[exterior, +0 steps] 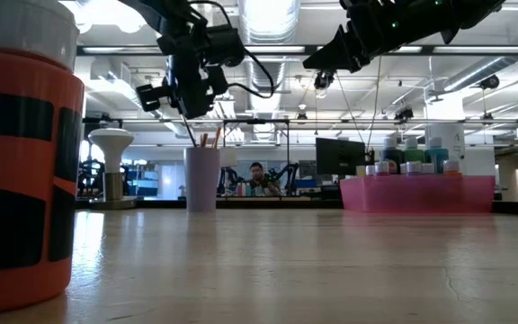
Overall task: Pick & Place Paint Supplies
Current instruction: Put the gold black paint brush into the purple cup
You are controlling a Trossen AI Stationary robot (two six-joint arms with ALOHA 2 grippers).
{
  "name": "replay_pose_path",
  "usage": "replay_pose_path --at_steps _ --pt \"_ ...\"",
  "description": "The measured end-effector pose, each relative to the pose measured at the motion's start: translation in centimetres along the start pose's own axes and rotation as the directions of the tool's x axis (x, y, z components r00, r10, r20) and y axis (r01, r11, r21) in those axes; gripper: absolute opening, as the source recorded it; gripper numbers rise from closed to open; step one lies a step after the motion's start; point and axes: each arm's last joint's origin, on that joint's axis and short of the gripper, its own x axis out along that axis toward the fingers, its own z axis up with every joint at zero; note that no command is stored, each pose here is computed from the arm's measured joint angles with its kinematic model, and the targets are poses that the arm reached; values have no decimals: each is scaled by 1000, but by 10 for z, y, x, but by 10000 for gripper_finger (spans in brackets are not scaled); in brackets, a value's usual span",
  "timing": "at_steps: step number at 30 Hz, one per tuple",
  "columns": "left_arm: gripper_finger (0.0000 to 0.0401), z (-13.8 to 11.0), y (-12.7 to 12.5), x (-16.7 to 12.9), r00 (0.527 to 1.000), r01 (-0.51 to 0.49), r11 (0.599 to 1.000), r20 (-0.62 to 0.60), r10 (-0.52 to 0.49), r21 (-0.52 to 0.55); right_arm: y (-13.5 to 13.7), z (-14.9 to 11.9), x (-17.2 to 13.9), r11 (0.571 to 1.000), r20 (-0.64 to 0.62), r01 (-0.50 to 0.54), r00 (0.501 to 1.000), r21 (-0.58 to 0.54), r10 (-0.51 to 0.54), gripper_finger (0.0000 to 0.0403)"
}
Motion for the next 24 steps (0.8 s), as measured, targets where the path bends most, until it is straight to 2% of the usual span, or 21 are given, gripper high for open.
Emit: replay_pose_path --at_steps 6,14,24 --pt "0 14 0 3 1000 8 1000 -4 -8 19 0 0 0 1000 0 0 1000 0 0 8" --pt "1 18 0 2 1000 5 1000 -4 -5 23 0 -1 0 1000 -3 0 1000 -14 0 8" --pt "40 20 0 -1 999 3 1000 36 -3 -3 0 -1 0 1000 -3 -1 1000 -15 1 8"
